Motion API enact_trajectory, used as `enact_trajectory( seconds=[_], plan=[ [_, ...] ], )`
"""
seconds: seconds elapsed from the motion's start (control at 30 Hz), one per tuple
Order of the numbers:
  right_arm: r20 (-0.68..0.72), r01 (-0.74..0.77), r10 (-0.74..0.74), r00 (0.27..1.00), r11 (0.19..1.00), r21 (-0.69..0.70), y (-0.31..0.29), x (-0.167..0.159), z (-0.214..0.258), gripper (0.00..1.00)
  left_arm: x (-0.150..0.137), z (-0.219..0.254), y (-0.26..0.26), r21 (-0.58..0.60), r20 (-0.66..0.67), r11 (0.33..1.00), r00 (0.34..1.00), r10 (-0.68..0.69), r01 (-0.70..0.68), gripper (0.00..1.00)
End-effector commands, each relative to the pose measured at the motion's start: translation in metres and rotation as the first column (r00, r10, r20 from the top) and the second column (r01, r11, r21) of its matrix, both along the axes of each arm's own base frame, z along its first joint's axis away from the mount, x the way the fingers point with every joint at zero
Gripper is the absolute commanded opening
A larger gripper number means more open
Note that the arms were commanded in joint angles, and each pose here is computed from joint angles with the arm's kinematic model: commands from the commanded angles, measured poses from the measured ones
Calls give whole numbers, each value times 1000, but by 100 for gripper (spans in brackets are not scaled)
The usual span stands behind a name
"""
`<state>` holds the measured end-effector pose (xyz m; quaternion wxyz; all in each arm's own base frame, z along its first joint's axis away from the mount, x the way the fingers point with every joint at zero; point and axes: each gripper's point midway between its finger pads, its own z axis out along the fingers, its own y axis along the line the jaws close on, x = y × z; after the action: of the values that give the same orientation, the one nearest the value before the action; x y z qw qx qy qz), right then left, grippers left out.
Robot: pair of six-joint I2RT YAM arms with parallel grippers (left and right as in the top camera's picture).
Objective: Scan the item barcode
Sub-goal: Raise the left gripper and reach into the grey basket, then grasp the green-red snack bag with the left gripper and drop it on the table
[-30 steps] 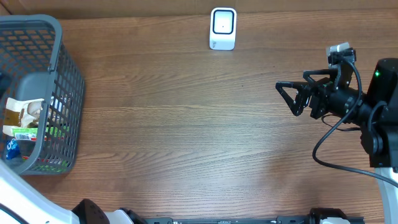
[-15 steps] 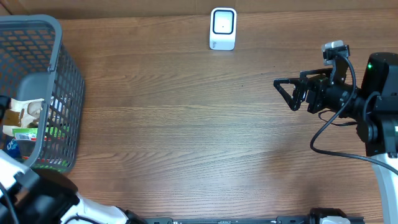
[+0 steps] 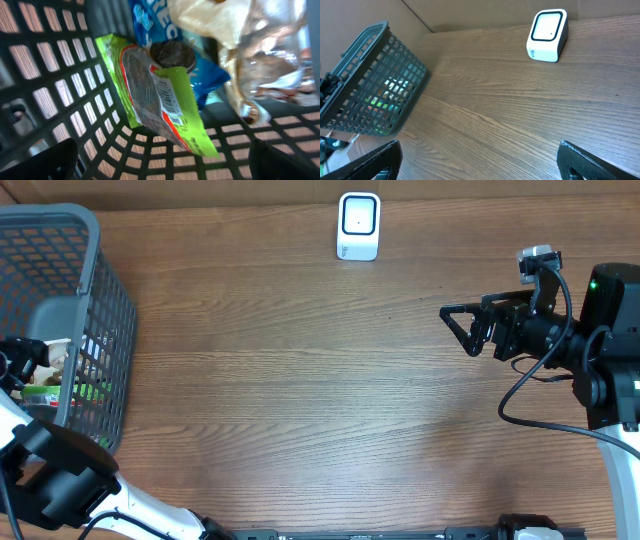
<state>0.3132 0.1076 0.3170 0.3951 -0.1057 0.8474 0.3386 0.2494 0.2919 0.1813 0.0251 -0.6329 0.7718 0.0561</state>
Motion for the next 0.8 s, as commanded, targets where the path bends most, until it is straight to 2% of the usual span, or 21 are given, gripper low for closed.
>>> enact_trajectory(
  seconds=[0.0, 0.07, 0.27, 0.3, 0.4, 0.47, 0.5, 0.53, 0.77],
  plan=[
    [25, -3, 3, 1000, 1000, 7, 0, 2, 10, 99, -9, -30, -3, -21, -77, 999, 996, 43, -45, 100],
    [15, -3, 3, 1000, 1000, 8, 0, 3, 8, 99, -16, -51, -2, -15, -118, 997, 990, 75, -77, 100],
    [-11, -3, 3, 1000, 1000, 8, 0, 6, 1, 99, -13, -95, -4, -20, -104, 996, 991, 81, -84, 98],
    [-15, -3, 3, 1000, 1000, 8, 0, 7, 0, 99, -14, -102, -5, -26, -104, 996, 991, 84, -87, 93],
    [-26, -3, 3, 1000, 1000, 9, 0, 7, -2, 99, -18, -115, -9, -34, -114, 995, 989, 90, -95, 65],
    [-29, -3, 3, 1000, 1000, 9, 0, 7, -3, 99, -18, -118, -10, -35, -114, 995, 989, 90, -94, 38],
    [-29, -3, 3, 1000, 1000, 9, 0, 7, -3, 99, -18, -118, -10, -36, -114, 995, 989, 90, -94, 16],
    [-29, -3, 3, 1000, 1000, 9, 0, 7, -3, 99, -17, -118, -11, -40, -109, 995, 990, 89, -94, 4],
    [-28, -2, 2, 1000, 1000, 9, 0, 7, -3, 99, 2, -94, -14, -89, -21, 994, 998, 55, -56, 4]
  ],
)
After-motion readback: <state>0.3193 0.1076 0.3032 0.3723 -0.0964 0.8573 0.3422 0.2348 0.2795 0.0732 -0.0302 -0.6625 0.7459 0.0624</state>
